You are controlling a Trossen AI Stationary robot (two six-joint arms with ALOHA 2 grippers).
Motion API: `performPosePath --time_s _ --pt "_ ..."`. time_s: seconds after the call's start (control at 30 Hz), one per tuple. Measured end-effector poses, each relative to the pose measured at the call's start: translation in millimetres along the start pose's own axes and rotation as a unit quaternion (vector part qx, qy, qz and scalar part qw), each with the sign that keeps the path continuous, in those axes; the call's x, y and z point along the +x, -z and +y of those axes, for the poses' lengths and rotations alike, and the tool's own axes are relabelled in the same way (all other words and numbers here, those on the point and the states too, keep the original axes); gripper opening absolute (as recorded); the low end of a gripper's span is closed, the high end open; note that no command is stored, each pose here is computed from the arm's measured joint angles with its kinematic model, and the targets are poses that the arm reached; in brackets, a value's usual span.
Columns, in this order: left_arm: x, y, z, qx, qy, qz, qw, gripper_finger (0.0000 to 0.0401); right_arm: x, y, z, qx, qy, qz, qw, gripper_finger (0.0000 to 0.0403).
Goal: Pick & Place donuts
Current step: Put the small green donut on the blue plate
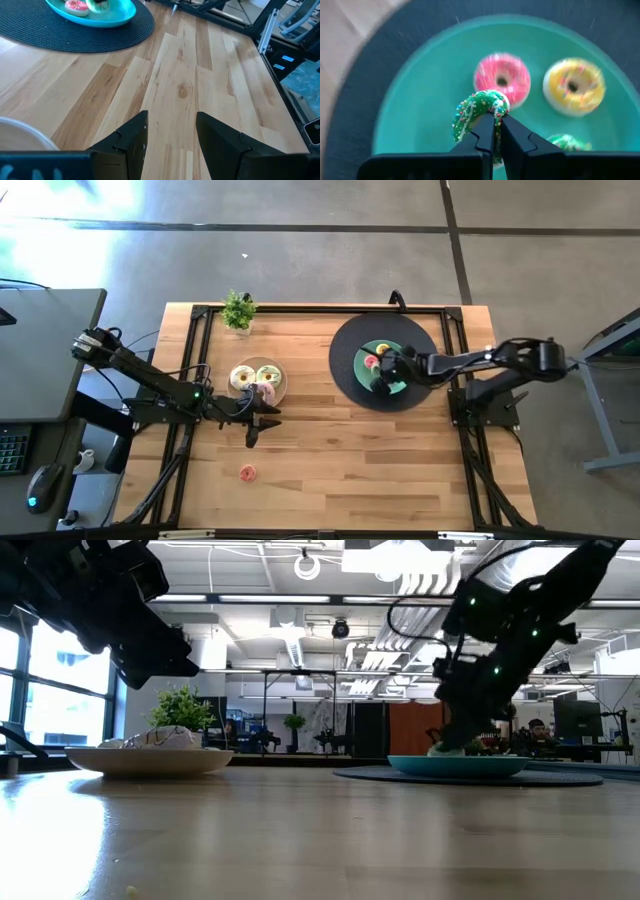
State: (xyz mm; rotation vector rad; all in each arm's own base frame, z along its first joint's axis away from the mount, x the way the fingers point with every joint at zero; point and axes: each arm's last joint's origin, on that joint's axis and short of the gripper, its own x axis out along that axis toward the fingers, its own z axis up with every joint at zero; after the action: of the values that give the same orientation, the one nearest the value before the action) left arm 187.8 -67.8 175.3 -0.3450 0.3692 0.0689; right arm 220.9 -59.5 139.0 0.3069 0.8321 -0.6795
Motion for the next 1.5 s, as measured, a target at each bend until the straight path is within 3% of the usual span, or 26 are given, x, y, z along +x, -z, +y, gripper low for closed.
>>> performPosePath --time_s 0.13,0.27,0.77,0.87,1.0,1.2,1.5 --pt "0 0 0 0.000 0.000 0.000 1.000 0.0165 14 4 -5 0.015 -0.012 0.037 0.999 0.0035" --pt "0 0 0 0.000 0.000 0.000 1.000 0.0165 19 5 -4 -0.022 -0.025 0.044 0.998 0.0068" --pt "0 0 0 0.000 0.000 0.000 1.000 0.0165 -9 -9 -6 -0.015 -0.066 -0.006 0.998 0.0182" --pt "0 0 0 0.000 0.000 0.000 1.000 0.0165 -16 -12 -7 -0.003 -0.075 -0.018 0.997 0.0190" --pt "0 0 0 0.000 0.000 0.000 1.000 0.0165 -17 -5 -7 0.008 -0.100 0.027 0.995 0.0191" --pt "0 0 0 0.000 0.000 0.000 1.000 0.0165 -17 3 -11 -0.021 -0.068 0.065 0.995 0.0195" --pt "0 0 0 0.000 0.000 0.000 1.000 0.0165 -17 -12 -4 -0.024 -0.115 -0.012 0.993 0.0206"
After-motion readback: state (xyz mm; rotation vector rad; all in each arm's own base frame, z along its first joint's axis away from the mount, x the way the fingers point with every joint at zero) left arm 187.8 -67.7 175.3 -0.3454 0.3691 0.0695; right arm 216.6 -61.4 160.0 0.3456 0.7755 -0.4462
